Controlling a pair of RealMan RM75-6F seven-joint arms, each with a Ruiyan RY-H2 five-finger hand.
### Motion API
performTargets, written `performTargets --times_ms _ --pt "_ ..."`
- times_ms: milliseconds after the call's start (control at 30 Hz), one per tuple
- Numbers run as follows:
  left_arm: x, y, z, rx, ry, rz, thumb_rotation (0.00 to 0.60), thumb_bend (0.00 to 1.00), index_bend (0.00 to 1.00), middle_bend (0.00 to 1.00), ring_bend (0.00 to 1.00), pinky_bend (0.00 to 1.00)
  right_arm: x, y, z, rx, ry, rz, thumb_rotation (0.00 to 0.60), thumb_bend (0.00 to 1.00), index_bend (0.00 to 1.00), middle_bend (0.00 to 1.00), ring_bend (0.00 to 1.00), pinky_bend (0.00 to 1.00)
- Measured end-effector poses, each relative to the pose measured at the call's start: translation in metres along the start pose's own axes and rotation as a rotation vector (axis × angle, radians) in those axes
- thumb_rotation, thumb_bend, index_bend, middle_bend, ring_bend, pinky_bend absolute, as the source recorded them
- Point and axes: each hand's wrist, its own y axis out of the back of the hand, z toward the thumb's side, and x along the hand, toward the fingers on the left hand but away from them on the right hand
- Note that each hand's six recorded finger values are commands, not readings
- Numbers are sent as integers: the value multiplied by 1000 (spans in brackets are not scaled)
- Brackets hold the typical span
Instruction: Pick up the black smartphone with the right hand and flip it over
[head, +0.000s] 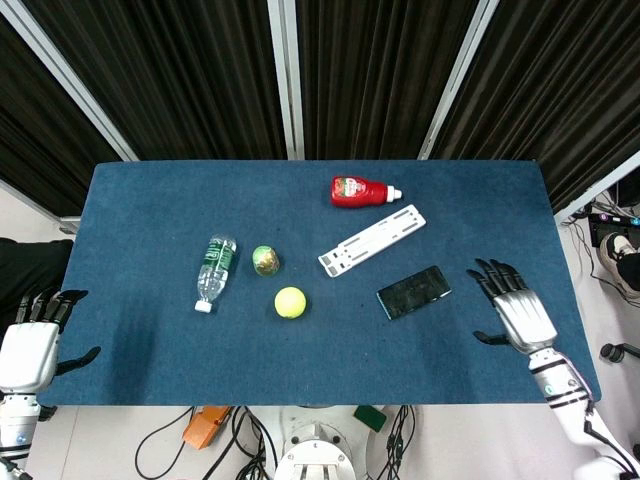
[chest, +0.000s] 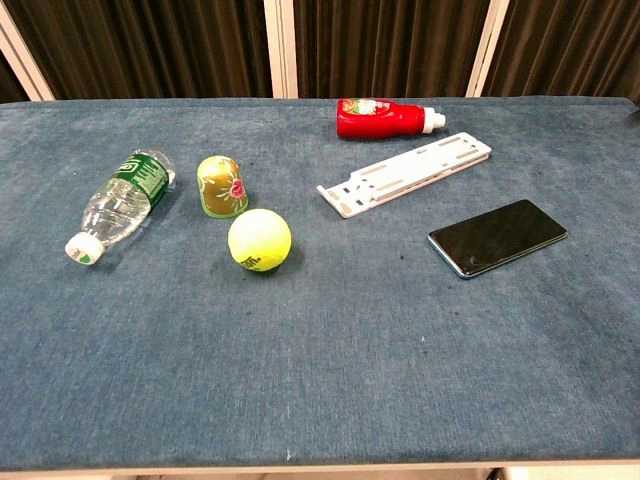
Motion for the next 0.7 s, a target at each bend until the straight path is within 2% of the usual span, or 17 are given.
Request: performTargets --times_ms 167,333,533,700 --pt "-1 4 -3 8 15 2 600 101 189 192 110 0 -45 -32 30 63 81 84 600 115 267 104 0 121" --pt "-1 4 -3 11 23 -5 600 102 189 192 109 0 -74 -54 42 104 105 125 600 173 306 104 0 121" --pt "1 3 -1 16 23 -11 600 102 189 192 110 0 -91 -67 46 116 111 143 600 198 324 104 0 121" --pt "4 4 1 19 20 -14 600 101 188 192 110 0 -99 -70 47 116 116 149 600 267 347 104 0 121"
